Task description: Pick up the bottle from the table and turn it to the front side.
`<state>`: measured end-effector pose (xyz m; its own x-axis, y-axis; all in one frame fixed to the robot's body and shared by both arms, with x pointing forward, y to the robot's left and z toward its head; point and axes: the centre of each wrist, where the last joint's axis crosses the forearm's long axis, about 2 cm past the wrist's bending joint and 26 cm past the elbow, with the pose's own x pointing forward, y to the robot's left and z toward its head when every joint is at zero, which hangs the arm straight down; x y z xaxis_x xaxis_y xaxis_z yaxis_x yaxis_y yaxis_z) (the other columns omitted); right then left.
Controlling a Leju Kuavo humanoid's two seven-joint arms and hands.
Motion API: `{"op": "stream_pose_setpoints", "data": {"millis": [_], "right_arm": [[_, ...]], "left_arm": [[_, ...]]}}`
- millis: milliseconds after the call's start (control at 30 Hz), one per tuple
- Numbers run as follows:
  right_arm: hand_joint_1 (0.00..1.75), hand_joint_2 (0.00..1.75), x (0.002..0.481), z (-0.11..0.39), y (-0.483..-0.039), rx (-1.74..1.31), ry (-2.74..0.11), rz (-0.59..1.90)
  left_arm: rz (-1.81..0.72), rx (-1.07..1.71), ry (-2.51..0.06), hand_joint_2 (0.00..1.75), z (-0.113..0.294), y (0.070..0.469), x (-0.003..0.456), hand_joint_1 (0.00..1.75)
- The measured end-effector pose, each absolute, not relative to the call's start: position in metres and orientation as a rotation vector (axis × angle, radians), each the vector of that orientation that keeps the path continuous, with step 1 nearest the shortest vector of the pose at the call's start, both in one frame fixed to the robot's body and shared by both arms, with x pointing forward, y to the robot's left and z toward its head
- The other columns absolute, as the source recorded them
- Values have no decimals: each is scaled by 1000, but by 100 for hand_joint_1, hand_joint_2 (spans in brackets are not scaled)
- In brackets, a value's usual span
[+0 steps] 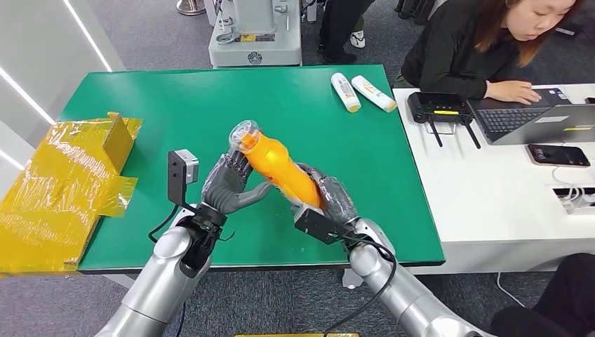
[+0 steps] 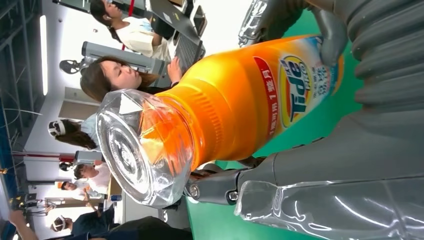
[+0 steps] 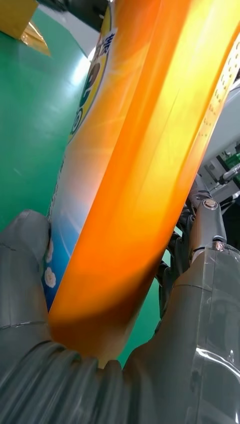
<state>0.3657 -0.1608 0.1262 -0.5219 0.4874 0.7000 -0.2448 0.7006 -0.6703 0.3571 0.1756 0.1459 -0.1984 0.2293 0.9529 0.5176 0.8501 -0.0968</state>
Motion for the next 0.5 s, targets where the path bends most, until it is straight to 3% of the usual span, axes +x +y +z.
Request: {"op": "stream_pose_setpoints", "data": {"millis": [500], "right_arm": [[175, 175, 367, 139, -137, -148, -1942, 914]], "left_arm": [[-239, -549, -1821, 175, 162, 157, 372, 0]]}}
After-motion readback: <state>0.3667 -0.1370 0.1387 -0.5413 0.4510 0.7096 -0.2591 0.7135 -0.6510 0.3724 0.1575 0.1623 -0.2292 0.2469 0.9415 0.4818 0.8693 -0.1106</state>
